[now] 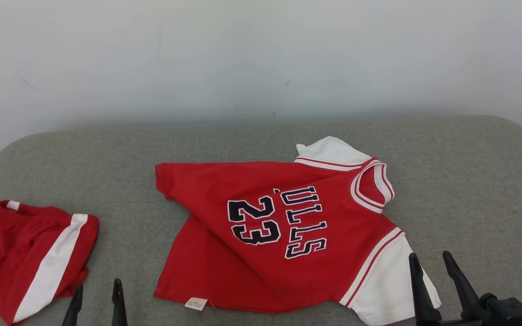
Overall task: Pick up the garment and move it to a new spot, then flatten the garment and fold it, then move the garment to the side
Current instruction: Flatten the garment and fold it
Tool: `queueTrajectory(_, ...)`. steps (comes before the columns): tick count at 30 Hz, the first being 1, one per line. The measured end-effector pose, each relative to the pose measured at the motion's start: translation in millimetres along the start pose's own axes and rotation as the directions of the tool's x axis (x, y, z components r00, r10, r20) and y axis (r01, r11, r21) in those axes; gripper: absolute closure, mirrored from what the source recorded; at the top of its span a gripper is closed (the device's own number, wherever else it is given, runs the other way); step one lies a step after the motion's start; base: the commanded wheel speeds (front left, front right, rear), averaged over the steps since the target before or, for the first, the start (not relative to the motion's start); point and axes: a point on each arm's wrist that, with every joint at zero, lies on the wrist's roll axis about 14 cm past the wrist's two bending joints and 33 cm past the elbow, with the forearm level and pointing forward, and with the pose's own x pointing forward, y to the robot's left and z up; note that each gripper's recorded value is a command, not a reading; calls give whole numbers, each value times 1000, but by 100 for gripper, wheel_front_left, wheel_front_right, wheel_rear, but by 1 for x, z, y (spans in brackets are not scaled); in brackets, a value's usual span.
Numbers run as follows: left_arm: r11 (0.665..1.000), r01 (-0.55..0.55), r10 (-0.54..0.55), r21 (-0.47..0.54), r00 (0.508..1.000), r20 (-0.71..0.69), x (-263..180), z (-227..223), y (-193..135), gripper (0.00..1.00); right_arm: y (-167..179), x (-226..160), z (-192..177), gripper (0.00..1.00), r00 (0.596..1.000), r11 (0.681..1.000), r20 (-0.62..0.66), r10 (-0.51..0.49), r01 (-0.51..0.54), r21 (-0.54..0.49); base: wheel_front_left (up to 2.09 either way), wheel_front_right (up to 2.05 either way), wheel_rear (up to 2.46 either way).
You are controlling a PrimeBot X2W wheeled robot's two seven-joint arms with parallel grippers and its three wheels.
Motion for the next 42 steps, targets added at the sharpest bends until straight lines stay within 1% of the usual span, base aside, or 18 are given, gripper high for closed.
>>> queueTrajectory(10,1000,2,-2,1,1000,-17,-1,-6,1,0,1,-3,-2,0,1000,1000,-10,-1,1,0,0,0,0)
queueTrajectory(15,998,69,-69,-6,995,-67,6,-19,-15,0,-8,-5,-12,0,999,1000,-49,-18,17,-12,0,0,0)
queueTrajectory(21,991,131,-128,7,979,-156,22,-43,-25,0,-26,0,-28,0,992,998,-120,-41,37,-41,0,0,0)
queueTrajectory(27,982,187,-178,6,947,-269,33,-76,-38,0,-41,5,-57,0,972,996,-224,-64,50,-68,0,0,0)
queueTrajectory(32,979,203,-192,-8,912,-363,36,-105,-42,0,-56,6,-83,0,944,993,-317,-97,69,-96,0,0,0)
queueTrajectory(35,982,190,-180,-18,891,-417,34,-121,-38,0,-63,6,-97,0,925,991,-363,-112,80,-104,0,0,0)
queueTrajectory(36,982,186,-175,-20,880,-441,34,-128,-36,0,-66,4,-106,0,911,991,-394,-122,88,-105,0,0,0)
queueTrajectory(38,983,182,-174,-28,871,-460,34,-133,-37,0,-69,1,-115,0,897,990,-422,-132,96,-105,0,0,0)
queueTrajectory(40,982,186,-176,-26,865,-470,32,-136,-38,0,-69,-1,-118,0,891,990,-435,-132,96,-104,0,0,0)
queueTrajectory(42,983,178,-178,-47,854,-489,30,-140,-40,0,-63,-3,-128,0,877,992,-463,-125,96,-85,0,0,0)
